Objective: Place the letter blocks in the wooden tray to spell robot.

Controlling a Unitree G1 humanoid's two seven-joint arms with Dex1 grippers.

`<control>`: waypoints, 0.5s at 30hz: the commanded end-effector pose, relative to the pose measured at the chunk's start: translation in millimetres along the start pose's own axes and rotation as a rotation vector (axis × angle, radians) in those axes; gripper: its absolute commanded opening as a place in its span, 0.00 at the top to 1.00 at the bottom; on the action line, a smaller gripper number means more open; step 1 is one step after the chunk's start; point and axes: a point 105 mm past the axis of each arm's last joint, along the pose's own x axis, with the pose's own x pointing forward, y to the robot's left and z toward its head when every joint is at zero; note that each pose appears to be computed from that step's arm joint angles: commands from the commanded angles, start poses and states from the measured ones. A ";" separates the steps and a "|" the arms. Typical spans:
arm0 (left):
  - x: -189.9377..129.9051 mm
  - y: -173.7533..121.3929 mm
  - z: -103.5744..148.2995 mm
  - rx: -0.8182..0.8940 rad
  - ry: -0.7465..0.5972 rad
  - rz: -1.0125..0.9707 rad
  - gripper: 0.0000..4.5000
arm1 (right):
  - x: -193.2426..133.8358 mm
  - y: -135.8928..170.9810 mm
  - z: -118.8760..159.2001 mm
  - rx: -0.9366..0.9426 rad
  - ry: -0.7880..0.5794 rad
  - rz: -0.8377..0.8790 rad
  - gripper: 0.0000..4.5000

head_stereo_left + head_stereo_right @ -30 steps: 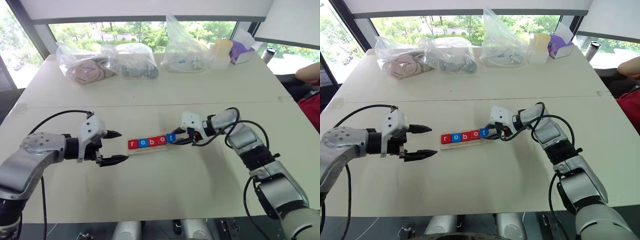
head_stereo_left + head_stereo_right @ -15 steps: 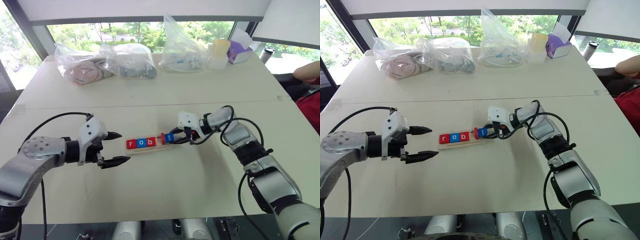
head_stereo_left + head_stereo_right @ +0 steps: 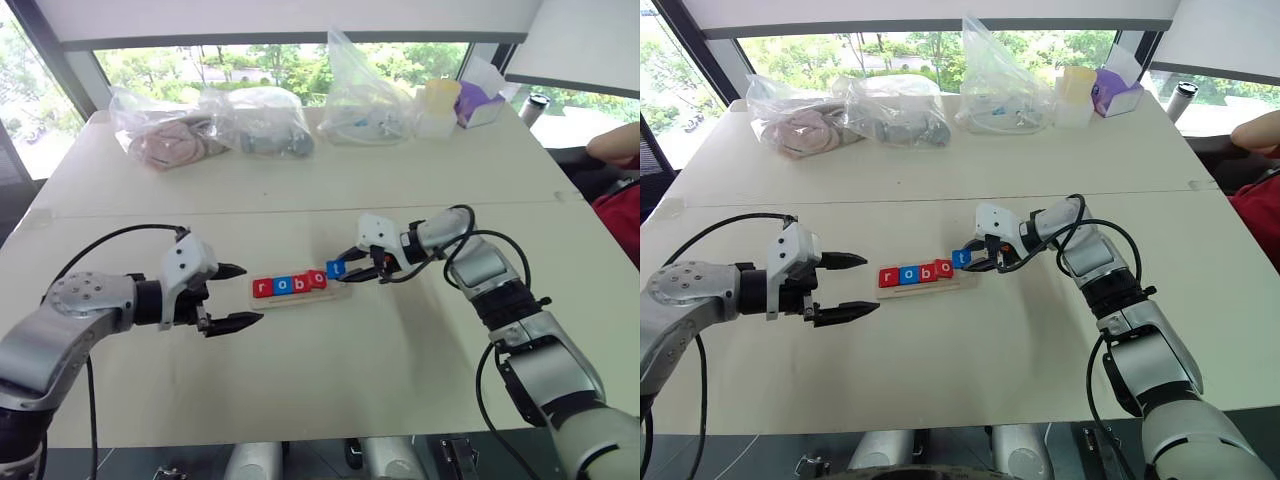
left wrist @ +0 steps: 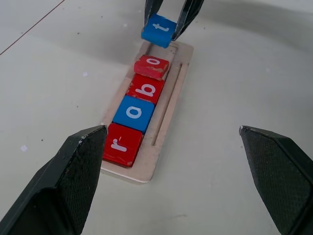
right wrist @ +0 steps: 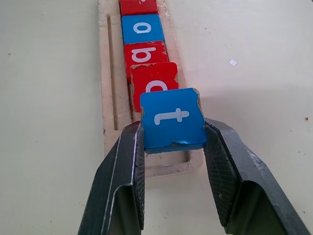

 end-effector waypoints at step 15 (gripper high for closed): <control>2.1 -3.0 1.5 0.014 -0.012 -0.010 0.00 | 6.9 0.5 27.9 -0.071 -0.055 -0.008 0.75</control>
